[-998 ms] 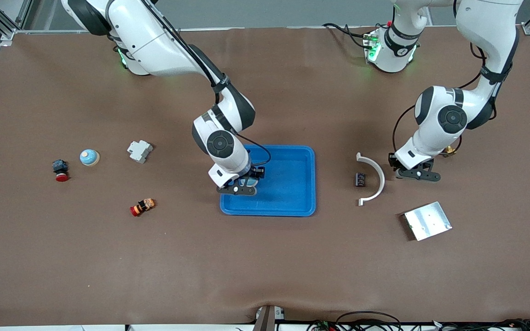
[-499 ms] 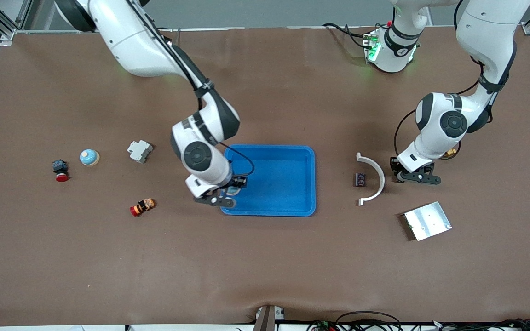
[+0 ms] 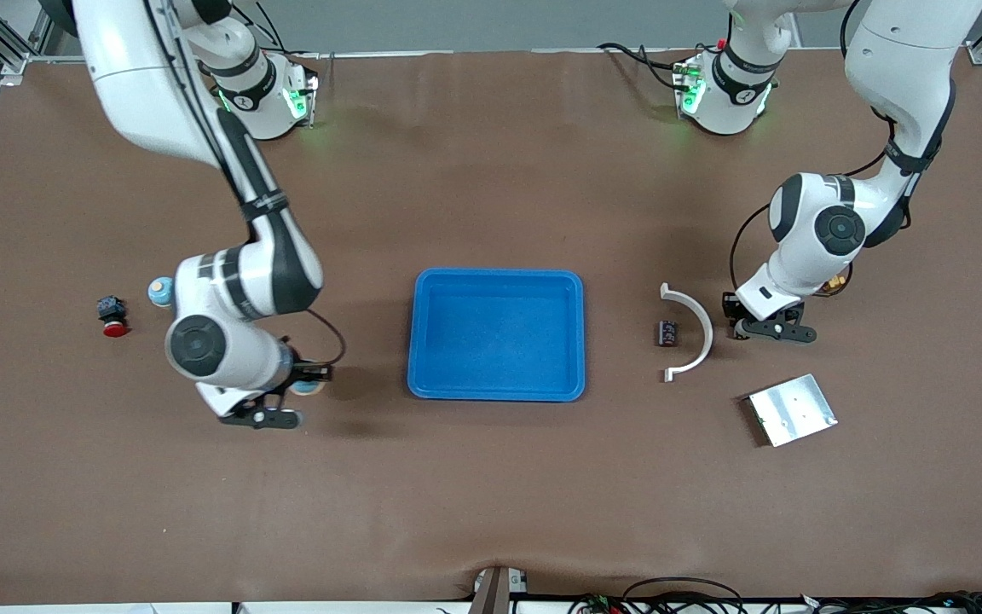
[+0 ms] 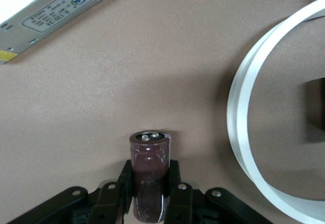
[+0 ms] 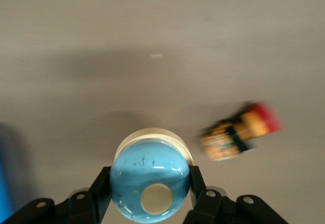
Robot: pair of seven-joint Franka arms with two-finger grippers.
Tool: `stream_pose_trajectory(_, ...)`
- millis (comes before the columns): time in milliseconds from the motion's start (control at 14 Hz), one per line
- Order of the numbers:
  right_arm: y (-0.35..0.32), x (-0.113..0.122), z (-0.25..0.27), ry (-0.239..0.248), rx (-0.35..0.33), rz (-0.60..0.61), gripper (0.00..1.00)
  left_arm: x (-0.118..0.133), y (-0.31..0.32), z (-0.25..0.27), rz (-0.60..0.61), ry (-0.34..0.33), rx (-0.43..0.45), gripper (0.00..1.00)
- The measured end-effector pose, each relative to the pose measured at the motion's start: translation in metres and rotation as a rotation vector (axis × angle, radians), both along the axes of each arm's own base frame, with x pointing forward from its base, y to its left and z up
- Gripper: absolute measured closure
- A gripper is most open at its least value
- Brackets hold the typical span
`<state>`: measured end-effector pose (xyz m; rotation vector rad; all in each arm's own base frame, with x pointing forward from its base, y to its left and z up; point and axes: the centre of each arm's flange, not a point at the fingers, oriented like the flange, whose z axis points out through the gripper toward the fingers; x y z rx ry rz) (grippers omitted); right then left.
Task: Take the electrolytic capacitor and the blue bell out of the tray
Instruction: 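Carry the bell with the right gripper and set it beside the orange button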
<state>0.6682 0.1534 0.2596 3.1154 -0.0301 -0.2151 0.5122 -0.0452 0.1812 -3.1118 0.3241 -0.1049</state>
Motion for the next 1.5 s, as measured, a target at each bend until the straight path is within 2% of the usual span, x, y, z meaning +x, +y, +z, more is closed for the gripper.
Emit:
stream_pose_trajectory(71, -0.028, 0.0, -0.007, 0.014, -0.01, 0.052, 0.35, 0.0, 0.001, -0.002, 0.001, -0.001, -0.002, 0.64)
stream_pose_trajectory(285, -0.103, -0.001, -0.018, 0.042, -0.022, 0.168, 0.35, 0.001, 0.004, -0.01, 0.009, -0.008, -0.008, 0.33)
stream_pose_trajectory(499, -0.151, -0.006, -0.031, 0.039, -0.018, 0.229, 0.35, 0.0, 0.005, -0.015, 0.011, -0.001, -0.008, 0.04)
stream_pose_trajectory(570, -0.162, -0.01, -0.038, 0.034, -0.019, 0.238, 0.35, -0.001, 0.005, -0.016, 0.012, 0.0, -0.008, 0.0)
stream_pose_trajectory(855, -0.176, -0.024, -0.056, 0.054, -0.014, 0.266, 0.35, 0.004, 0.005, -0.011, 0.032, -0.015, -0.011, 0.0)
stream_pose_trajectory(1069, -0.18, -0.029, -0.061, 0.057, 0.019, 0.246, 0.35, 0.012, 0.003, -0.002, 0.041, -0.035, -0.013, 0.0)
stream_pose_trajectory(1496, -0.179, -0.031, -0.064, 0.062, 0.028, 0.239, 0.35, 0.03, -0.001, 0.028, 0.091, -0.018, -0.014, 0.0)
